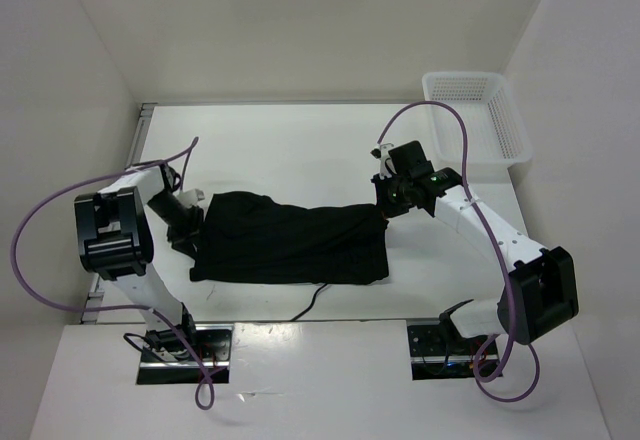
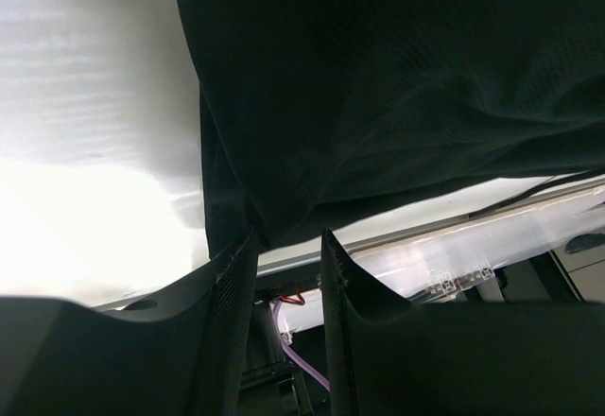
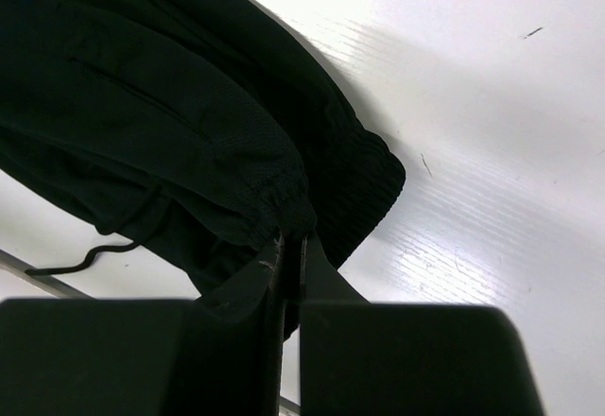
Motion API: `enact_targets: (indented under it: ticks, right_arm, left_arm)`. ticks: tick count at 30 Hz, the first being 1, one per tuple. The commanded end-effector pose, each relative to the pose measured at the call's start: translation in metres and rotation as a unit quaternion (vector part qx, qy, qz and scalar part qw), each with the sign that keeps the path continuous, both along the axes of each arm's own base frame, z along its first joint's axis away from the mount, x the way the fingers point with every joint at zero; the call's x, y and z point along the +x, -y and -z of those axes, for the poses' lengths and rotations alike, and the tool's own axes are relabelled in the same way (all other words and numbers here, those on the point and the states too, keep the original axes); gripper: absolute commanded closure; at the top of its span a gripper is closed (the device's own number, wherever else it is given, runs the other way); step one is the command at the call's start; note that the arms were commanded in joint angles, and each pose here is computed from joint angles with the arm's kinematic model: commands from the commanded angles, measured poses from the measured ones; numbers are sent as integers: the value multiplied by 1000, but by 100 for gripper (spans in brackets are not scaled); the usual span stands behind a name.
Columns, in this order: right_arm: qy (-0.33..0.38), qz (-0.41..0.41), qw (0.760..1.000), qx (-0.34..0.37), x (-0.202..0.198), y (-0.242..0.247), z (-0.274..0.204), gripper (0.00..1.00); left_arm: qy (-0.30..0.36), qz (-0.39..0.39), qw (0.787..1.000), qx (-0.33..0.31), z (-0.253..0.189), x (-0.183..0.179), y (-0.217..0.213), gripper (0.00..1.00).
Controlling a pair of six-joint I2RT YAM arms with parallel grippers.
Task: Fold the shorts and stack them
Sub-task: Fold the shorts
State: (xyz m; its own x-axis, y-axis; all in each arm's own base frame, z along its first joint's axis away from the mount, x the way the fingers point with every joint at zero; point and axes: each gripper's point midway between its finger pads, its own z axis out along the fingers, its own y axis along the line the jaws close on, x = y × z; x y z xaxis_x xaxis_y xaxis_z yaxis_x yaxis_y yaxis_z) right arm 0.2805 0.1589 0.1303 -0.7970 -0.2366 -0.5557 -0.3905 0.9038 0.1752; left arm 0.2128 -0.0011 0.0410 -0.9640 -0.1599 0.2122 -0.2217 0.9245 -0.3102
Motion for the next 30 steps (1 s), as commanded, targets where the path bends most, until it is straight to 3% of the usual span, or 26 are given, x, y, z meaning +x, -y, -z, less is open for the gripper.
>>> enact_targets:
  ticks: [1, 19, 28, 30]
  right_arm:
    - [30, 0, 1000, 3, 3, 0, -11, 100]
    - [29, -1, 1000, -5, 4, 1, -8, 100]
    - [25, -1, 1000, -7, 4, 1, -5, 100]
    - [31, 2, 1000, -8, 5, 3, -8, 100]
  left_arm:
    - [-5, -3, 1000, -10, 3, 0, 1, 60]
    - [-15, -2, 999, -43, -1, 3, 15, 60]
    - [5, 7, 999, -47, 0, 22, 19, 60]
    - [13, 9, 999, -40, 2, 25, 17, 68]
